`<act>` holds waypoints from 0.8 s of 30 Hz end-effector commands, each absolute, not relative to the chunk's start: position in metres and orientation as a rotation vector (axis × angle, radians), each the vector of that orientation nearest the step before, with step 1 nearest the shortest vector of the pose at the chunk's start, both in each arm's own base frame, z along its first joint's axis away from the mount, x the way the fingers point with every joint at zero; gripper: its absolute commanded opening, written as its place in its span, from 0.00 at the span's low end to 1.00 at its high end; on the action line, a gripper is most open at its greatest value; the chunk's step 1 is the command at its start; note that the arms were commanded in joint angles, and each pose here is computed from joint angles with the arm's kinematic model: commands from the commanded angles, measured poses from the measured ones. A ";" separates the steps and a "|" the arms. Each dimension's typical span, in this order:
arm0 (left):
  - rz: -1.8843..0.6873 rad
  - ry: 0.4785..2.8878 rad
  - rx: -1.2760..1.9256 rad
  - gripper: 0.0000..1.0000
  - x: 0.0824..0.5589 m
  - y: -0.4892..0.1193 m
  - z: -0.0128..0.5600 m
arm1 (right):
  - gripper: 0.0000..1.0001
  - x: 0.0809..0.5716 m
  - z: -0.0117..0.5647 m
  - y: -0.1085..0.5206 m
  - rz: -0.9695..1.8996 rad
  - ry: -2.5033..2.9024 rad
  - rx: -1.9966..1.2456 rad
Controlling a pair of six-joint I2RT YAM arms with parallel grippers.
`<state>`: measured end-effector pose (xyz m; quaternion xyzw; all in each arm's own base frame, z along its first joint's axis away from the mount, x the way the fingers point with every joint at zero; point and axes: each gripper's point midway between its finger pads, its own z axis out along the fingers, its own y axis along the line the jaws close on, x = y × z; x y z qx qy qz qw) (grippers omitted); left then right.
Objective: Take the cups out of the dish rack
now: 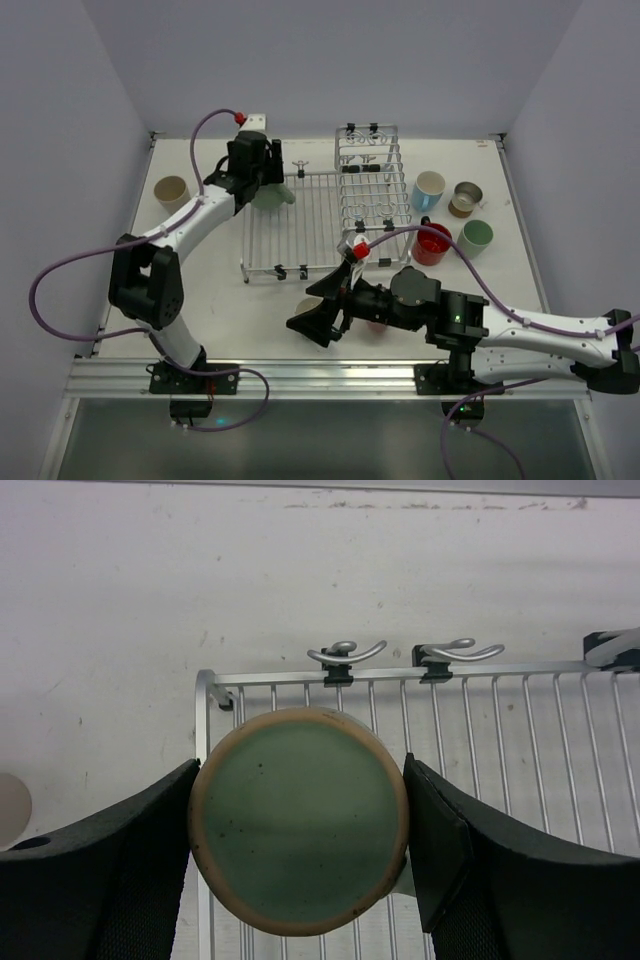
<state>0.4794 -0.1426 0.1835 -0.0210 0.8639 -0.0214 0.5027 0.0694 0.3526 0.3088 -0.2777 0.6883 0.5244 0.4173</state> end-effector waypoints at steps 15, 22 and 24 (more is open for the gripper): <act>-0.417 1.717 -0.120 0.07 0.427 -0.140 0.350 | 0.98 0.138 0.387 0.350 1.465 1.567 -0.359; -0.555 1.606 -0.121 0.06 0.380 -0.139 0.392 | 0.98 0.161 0.411 0.358 1.451 1.557 -0.276; -0.603 1.556 -0.114 0.06 0.363 -0.139 0.411 | 0.98 0.170 0.419 0.357 1.453 1.539 -0.216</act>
